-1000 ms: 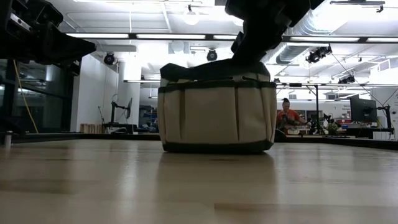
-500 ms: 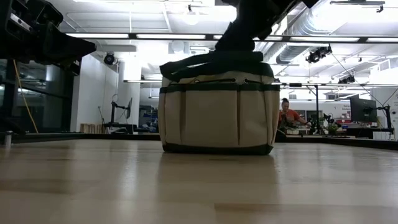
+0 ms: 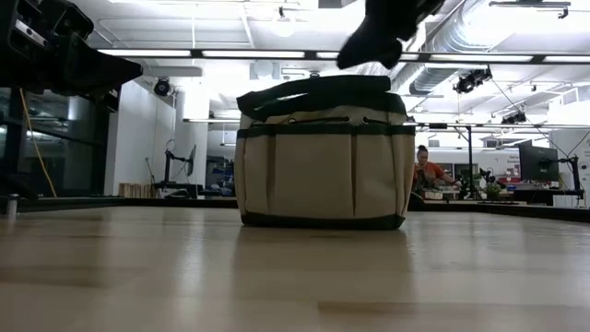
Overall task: Pick & Place Garden tools in Gardening bag
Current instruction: Adjust the red gloves in the gardening bag
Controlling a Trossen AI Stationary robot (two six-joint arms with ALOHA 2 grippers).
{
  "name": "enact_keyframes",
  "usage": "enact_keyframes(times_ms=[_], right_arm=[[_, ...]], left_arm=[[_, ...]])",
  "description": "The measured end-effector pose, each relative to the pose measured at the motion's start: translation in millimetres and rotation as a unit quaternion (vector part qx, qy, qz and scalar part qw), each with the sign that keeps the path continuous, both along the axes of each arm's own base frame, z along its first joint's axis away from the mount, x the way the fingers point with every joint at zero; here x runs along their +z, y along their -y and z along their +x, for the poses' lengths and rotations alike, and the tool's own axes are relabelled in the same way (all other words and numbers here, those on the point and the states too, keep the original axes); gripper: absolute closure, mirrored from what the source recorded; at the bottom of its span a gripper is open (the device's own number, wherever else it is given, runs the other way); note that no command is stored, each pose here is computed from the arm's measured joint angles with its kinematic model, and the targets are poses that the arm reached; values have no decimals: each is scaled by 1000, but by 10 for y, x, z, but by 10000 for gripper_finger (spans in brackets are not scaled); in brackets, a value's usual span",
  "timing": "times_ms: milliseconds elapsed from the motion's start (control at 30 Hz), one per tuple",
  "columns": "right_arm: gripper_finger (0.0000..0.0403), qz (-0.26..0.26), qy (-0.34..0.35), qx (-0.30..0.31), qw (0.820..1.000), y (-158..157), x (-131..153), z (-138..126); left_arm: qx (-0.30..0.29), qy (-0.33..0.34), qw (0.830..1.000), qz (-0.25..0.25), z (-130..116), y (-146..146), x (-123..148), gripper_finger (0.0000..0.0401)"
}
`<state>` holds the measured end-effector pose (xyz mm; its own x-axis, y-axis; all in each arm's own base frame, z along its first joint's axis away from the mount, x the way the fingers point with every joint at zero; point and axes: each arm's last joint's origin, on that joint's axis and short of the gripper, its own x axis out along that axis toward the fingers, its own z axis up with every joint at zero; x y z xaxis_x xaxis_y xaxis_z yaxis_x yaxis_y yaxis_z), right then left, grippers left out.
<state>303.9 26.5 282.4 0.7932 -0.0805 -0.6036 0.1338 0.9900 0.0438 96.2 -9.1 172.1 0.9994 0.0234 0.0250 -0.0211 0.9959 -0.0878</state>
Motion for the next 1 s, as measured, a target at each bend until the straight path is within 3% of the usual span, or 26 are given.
enact_keyframes(times_ms=[133, 300, 533, 767, 1000], right_arm=[[391, 21, -44, -14, 999, 0, -18, -117], [399, 32, -85, -33, 995, 8, -68, -187], [399, 34, -88, -29, 995, -9, -73, -193], [399, 31, -120, -29, 992, -29, -297, -39], [399, 28, -94, -7, 995, -36, -445, 178]], left_arm=[[0, 0, 1000, 0, 0, 0, 0, 401], [0, 0, 1000, 0, 0, 0, 2, 401], [0, 0, 1000, 0, 0, 0, 2, 401], [0, 0, 1000, 0, 0, 0, 2, 401], [0, 0, 1000, 0, 0, 0, 2, 401]])
